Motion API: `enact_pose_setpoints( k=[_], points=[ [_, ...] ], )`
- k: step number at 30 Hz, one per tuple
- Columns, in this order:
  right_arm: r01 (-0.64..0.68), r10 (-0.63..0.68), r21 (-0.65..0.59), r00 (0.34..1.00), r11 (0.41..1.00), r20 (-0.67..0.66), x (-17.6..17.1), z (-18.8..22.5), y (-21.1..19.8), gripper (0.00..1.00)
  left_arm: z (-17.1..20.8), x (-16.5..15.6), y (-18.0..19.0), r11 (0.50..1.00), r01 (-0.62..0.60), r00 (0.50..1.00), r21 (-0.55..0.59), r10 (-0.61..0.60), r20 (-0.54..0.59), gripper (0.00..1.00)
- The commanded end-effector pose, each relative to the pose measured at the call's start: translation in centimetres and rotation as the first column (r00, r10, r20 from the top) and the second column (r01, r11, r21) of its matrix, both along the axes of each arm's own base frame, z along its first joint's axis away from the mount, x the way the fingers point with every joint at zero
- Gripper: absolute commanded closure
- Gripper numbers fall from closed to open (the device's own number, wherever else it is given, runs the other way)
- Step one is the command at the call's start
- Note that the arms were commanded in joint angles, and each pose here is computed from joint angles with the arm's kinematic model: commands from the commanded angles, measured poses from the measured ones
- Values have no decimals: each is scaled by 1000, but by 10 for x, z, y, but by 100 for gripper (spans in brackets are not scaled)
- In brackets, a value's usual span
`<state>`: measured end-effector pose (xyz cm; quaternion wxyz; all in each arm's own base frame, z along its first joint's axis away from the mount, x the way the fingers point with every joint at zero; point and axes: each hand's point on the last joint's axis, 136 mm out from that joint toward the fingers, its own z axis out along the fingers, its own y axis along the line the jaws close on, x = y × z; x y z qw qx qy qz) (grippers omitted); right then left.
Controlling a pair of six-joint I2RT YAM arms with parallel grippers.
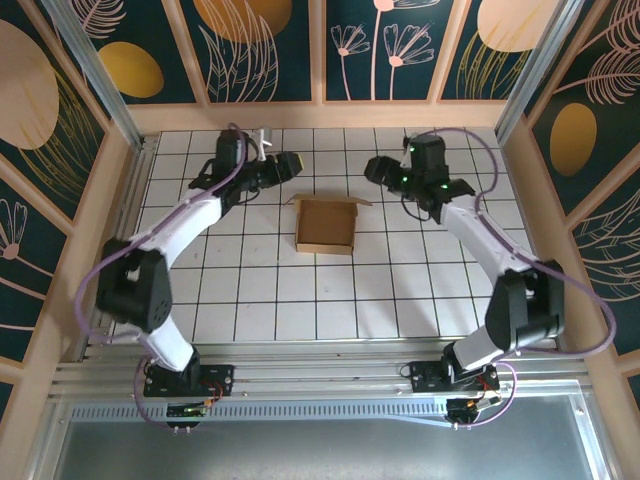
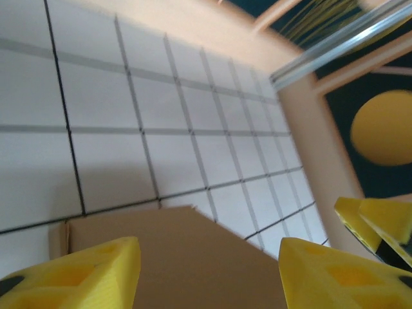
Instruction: Fold the paper box
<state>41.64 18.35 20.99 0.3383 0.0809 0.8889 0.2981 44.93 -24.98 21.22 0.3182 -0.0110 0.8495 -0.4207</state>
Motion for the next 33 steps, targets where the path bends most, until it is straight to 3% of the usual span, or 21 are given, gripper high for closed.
enact_pose_setpoints(
  k=[1,5,9,17,23,25,28,33],
  points=[
    [-153,163,90,980,984,-114,-35,-24,33,30,-32,-20,-11,994,104,988,8,-103,-117,41],
    [-147,157,77,977,986,-142,-43,-47,33,34,-74,-28,7,989,71,986,127,-51,-161,43],
    [-113,110,-5,977,994,-184,-53,-80,20,39,-107,-45,17,986,65,978,156,-32,-206,48],
    [-102,61,-229,981,968,-183,-76,-142,4,40,-164,-71,28,976,71,962,205,-12,-272,57],
    [-111,52,-282,977,953,-208,-91,-181,3,41,-206,-95,36,960,78,944,268,15,-331,58],
    [-116,58,-285,977,951,-205,-88,-176,5,42,-205,-96,33,960,93,945,262,-2,-328,58],
    [-104,70,-244,987,964,-145,-77,-138,15,40,-187,-92,31,962,92,958,257,-16,-285,55],
    [-87,87,-26,996,996,6,-59,-63,41,40,-141,-76,26,973,56,984,225,-16,-176,48]
  ],
)
